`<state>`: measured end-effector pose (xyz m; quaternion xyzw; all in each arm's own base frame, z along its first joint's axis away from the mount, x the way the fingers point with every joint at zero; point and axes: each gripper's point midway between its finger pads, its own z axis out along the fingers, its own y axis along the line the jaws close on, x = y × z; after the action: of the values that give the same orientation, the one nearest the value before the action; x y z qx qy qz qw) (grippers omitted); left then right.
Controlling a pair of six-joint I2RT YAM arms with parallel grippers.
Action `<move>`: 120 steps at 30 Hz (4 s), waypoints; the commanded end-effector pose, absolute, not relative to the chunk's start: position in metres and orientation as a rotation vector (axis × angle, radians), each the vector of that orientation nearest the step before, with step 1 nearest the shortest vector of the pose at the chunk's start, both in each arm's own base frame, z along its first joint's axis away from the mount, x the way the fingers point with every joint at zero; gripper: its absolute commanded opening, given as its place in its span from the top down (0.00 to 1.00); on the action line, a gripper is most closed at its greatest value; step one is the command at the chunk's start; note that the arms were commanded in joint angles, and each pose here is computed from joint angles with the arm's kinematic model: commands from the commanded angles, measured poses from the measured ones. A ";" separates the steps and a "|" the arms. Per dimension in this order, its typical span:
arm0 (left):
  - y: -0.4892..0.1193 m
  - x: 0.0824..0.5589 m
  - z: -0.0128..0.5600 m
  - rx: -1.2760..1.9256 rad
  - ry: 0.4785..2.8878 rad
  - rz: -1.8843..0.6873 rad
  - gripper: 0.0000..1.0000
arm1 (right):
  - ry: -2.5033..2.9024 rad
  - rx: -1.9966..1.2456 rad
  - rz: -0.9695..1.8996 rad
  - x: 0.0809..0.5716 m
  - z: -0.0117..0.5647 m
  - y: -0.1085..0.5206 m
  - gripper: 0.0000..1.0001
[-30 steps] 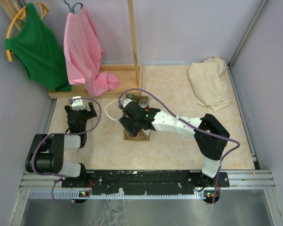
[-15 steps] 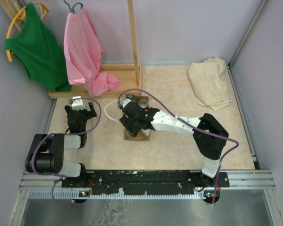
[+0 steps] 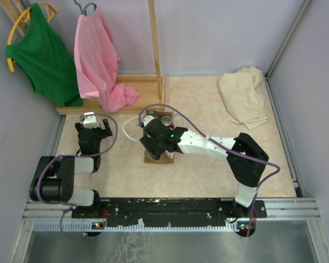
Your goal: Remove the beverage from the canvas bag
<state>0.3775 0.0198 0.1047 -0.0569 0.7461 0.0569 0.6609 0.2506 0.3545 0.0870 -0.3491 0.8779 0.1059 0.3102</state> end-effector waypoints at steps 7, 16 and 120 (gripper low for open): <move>0.020 0.378 0.121 -0.147 1.626 0.115 0.00 | 2.159 -0.897 0.338 0.251 0.136 0.353 1.00; 0.023 0.377 0.121 -0.172 1.623 0.127 0.00 | 2.103 -0.904 0.367 0.261 0.182 0.370 1.00; 0.020 0.385 0.109 -0.147 1.672 0.125 0.00 | 1.919 0.094 -0.171 0.498 0.244 0.065 0.02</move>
<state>0.3782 0.0235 0.1022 -0.0707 0.7469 0.0616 0.6583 0.5030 0.0558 0.1181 0.0355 0.8978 -0.0568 0.4352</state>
